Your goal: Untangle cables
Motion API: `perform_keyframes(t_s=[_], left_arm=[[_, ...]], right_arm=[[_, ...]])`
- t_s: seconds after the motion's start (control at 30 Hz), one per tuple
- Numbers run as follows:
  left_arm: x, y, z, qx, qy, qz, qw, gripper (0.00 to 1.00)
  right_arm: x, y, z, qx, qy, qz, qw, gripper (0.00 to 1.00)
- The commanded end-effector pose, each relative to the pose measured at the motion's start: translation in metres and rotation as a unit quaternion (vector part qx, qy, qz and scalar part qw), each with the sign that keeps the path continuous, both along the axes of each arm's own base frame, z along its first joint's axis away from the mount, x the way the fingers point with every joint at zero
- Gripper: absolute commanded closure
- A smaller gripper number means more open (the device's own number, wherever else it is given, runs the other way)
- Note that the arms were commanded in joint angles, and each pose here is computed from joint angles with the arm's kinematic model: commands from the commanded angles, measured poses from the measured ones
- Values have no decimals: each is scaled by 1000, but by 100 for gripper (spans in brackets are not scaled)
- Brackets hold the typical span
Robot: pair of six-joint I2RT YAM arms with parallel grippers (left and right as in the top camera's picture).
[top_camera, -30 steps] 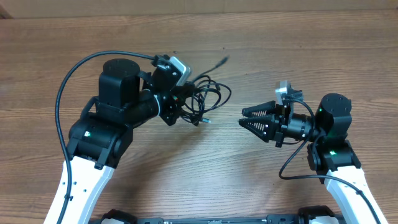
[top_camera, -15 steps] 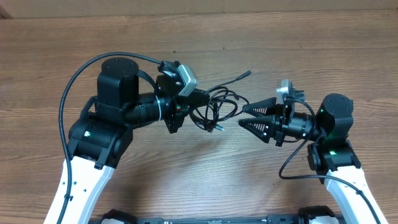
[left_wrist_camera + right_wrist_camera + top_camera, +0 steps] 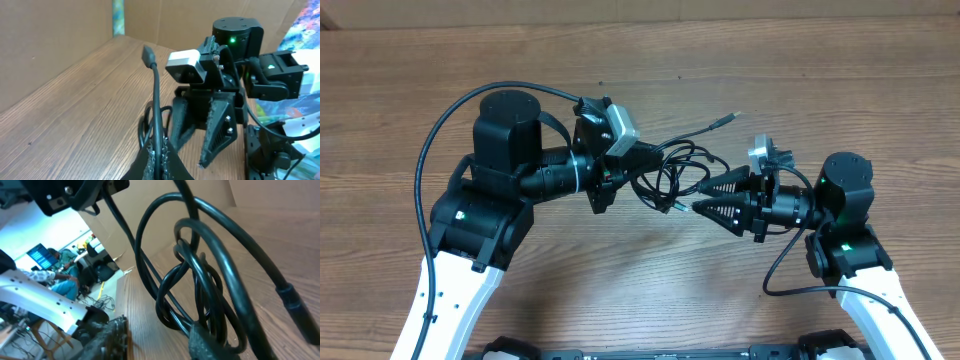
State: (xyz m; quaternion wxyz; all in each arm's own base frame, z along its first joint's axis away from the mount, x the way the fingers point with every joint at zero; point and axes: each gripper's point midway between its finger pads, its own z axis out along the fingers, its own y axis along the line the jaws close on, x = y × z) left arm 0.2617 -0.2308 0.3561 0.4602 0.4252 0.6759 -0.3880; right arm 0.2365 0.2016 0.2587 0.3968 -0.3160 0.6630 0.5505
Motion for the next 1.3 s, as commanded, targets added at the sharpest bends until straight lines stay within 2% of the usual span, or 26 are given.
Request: perform_keyframes(t_s=[0.0, 0.1, 0.2, 0.33, 0.5, 0.63, 0.77, 1.2, 1.27], left_arm=[[3, 3, 9, 4, -20, 19, 1000, 96], [17, 10, 3, 13, 3, 69, 998, 96], [48, 30, -25, 44, 69, 183, 980, 96], [64, 28, -56, 51, 142, 206, 967, 96], [73, 5, -80, 31, 208, 160, 964, 96], [67, -16, -60, -17, 194, 81, 978, 96], [65, -23, -42, -54, 202, 59, 976, 96], [33, -63, -33, -56, 189, -12, 980, 96], [30, -67, -31, -57, 185, -19, 981, 96]], right_arm=[[1, 1, 7, 1, -11, 3, 1000, 68], [0, 1, 6, 0, -4, 3, 1000, 69], [0, 1, 3, -1, 4, 3, 1000, 64], [6, -1, -4, -11, 27, -19, 999, 57], [10, -3, -13, -21, 51, -40, 998, 51], [13, -4, -14, -24, 50, -49, 997, 51], [22, -7, -18, -24, 81, -79, 993, 50], [43, -8, -48, -34, 154, -110, 981, 49], [44, -8, -51, -35, 158, -110, 981, 54]])
